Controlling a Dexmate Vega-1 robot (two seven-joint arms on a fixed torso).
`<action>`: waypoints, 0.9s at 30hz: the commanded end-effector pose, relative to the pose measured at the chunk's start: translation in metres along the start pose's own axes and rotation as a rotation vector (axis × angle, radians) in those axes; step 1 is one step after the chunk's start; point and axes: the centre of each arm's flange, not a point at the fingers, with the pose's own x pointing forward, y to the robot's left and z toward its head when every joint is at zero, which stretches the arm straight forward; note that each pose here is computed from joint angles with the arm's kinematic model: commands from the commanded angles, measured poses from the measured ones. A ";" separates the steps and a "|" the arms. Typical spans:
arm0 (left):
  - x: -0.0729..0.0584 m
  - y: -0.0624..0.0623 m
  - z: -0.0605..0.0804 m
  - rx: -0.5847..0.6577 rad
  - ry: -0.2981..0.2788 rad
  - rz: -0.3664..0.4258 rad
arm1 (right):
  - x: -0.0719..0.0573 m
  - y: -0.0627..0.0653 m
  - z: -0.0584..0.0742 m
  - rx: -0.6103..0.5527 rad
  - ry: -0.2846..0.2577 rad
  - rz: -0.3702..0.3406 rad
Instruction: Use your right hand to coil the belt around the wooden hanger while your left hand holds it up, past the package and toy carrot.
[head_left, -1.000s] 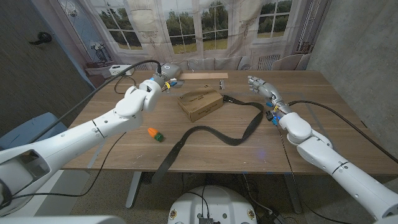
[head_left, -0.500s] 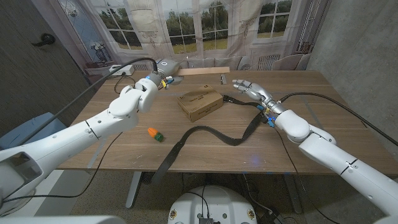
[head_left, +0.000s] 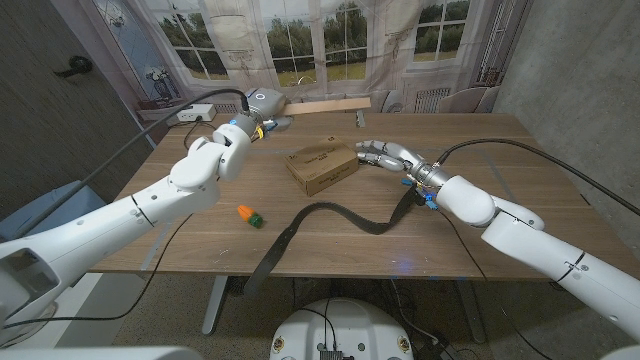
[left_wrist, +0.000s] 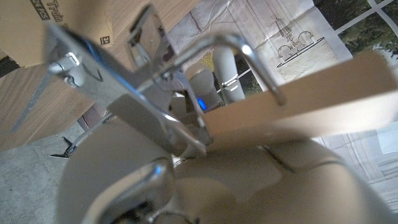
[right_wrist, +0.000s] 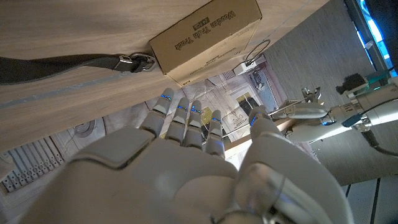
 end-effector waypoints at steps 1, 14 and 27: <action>-0.004 0.011 0.001 0.016 0.011 0.028 | -0.003 0.021 0.023 -0.113 -0.009 0.097; -0.008 0.019 0.006 0.013 0.003 0.031 | -0.001 0.046 0.037 -0.189 -0.037 0.159; -0.014 0.023 0.007 0.020 0.009 0.031 | 0.008 0.073 0.057 -0.319 -0.084 0.210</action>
